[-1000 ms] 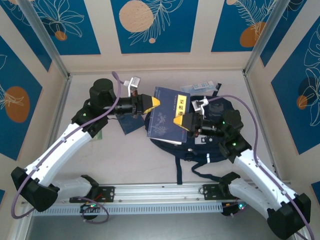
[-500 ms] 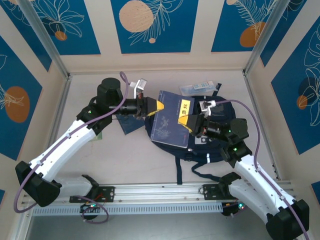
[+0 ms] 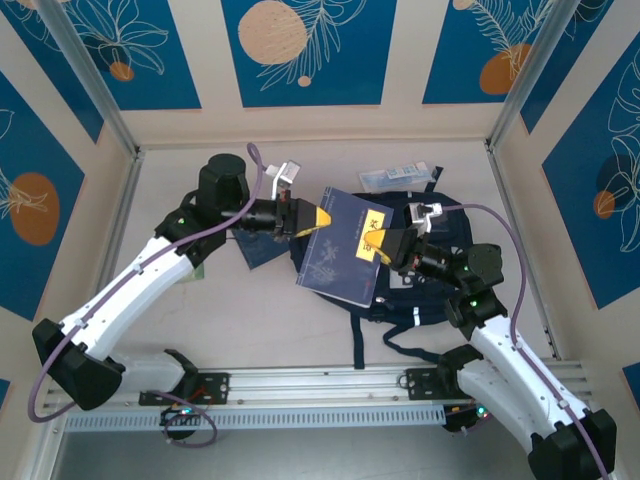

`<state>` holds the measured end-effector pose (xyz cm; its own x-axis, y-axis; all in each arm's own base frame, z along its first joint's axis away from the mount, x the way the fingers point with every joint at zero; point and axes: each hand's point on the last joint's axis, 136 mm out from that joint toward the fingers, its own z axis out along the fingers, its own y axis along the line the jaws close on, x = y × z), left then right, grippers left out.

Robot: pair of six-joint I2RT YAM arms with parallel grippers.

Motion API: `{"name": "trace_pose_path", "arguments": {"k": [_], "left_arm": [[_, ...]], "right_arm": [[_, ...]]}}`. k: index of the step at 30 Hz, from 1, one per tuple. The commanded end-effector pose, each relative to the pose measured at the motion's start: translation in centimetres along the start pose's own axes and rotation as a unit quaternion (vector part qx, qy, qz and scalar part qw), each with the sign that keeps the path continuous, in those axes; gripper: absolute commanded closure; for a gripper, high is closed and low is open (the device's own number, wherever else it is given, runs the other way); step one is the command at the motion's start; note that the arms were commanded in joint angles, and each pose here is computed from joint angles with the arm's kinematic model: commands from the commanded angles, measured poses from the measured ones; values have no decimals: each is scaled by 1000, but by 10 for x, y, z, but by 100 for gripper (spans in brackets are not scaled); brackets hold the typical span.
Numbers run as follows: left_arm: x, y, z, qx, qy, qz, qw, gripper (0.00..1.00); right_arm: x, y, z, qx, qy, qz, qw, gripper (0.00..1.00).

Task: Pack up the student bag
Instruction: Pass the book.

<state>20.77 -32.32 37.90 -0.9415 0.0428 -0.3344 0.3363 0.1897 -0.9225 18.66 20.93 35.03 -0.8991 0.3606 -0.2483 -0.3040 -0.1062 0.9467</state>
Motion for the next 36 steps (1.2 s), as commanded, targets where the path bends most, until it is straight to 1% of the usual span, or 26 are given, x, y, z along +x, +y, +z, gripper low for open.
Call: {"name": "trace_pose_path", "arguments": {"k": [1,2,4,5,6,7,9,11,14,17,22,24,30,33,36], "left_arm": [[5,-19,3,23,22,26,999,100],[3,-18,3,18,16,26,999,96],[-3,-14,0,-5,-5,26,1000,75],[-7,-11,-3,-21,-22,22,999,60],[-11,-8,-6,-32,-42,15,998,48],[-14,-5,-8,-38,-58,3,998,40],[-23,1,-9,-40,-90,-29,995,31],[-31,5,-9,-35,-118,-57,991,28],[-40,9,-8,-28,-155,-82,984,26],[-45,5,-2,-24,-177,-79,981,25],[-48,0,16,-17,-196,-74,978,25],[-47,1,27,-9,-199,-78,977,29],[-51,13,47,-6,-195,-108,975,32],[-55,16,51,-7,-204,-112,973,38],[-57,16,55,-2,-210,-112,971,54]], "right_arm": [[-4,9,-2,-12,-17,-21,1000,100],[-7,8,-3,-6,-30,-18,999,100],[-17,1,-10,10,-75,-9,997,100],[-26,-2,-18,18,-115,-4,993,100],[-36,-5,-27,25,-159,2,987,100],[-43,-7,-34,26,-194,6,981,100],[-56,-7,-46,27,-251,12,968,100],[-66,-3,-53,24,-286,14,958,100],[-80,5,-60,16,-327,23,945,100],[-89,9,-63,20,-350,30,936,100],[-100,14,-58,13,-362,42,931,100],[-103,15,-57,13,-368,44,929,100],[-108,12,-56,14,-381,53,923,100],[-107,8,-55,17,-381,57,923,100],[-105,4,-57,23,-383,60,921,100]]}}
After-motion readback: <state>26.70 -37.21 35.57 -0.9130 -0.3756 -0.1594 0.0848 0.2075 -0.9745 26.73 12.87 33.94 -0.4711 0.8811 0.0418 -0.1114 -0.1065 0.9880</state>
